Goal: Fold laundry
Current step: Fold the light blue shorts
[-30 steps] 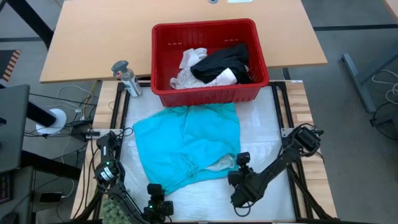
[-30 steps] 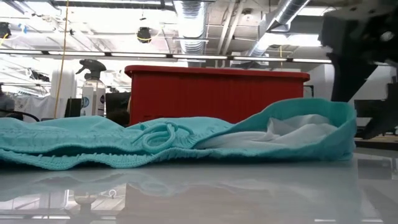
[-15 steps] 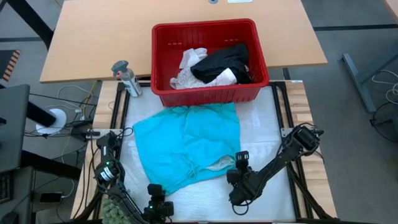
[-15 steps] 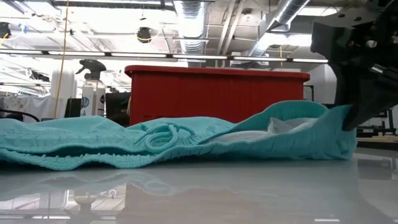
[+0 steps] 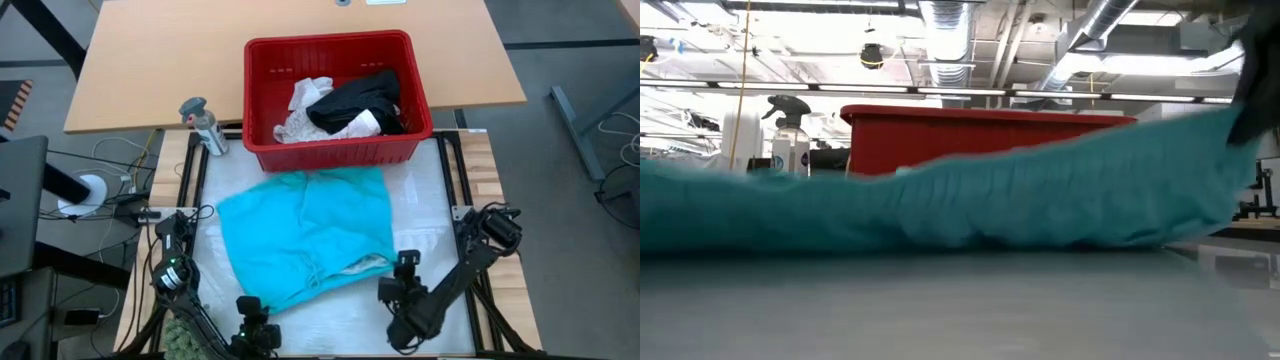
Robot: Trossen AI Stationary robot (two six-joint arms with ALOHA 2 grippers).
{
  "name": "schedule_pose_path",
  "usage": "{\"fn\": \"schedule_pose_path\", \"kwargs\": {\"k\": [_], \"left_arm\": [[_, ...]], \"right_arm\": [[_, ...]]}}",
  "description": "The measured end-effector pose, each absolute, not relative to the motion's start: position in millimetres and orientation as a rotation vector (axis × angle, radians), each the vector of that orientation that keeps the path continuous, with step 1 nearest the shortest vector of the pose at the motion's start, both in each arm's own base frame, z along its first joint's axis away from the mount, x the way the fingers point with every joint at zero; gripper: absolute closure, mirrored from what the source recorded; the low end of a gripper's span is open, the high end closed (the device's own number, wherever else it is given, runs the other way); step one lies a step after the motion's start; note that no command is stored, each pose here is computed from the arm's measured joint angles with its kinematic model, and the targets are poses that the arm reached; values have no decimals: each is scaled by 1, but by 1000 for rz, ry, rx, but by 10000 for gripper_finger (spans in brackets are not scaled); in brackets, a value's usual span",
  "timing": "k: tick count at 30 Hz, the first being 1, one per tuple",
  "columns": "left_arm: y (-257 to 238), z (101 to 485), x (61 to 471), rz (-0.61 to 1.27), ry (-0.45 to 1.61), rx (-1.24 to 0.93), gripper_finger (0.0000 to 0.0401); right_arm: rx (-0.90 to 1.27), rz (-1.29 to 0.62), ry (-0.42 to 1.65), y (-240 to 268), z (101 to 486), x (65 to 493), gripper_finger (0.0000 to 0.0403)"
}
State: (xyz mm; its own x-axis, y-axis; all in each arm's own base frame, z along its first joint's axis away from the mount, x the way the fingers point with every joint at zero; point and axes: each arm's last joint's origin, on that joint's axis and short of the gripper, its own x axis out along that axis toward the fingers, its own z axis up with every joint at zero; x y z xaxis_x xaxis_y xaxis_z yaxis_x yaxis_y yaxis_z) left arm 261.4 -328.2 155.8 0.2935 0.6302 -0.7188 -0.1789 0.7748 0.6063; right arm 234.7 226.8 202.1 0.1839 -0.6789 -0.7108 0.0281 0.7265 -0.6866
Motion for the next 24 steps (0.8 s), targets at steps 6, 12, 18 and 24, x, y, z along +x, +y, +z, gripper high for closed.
{"fn": "schedule_pose_path", "kwargs": {"k": [6,12,18,24], "left_arm": [[-334,191,278,508,1080,369,401],[-338,225,292,427,1044,315,401],[-337,270,298,380,872,315,401],[-314,332,282,448,592,330,401]], "right_arm": [[-540,-500,1205,241,230,229,377],[-422,-478,1052,244,267,214,377],[-247,-470,764,235,316,186,377],[-161,-452,463,211,363,158,377]]}}
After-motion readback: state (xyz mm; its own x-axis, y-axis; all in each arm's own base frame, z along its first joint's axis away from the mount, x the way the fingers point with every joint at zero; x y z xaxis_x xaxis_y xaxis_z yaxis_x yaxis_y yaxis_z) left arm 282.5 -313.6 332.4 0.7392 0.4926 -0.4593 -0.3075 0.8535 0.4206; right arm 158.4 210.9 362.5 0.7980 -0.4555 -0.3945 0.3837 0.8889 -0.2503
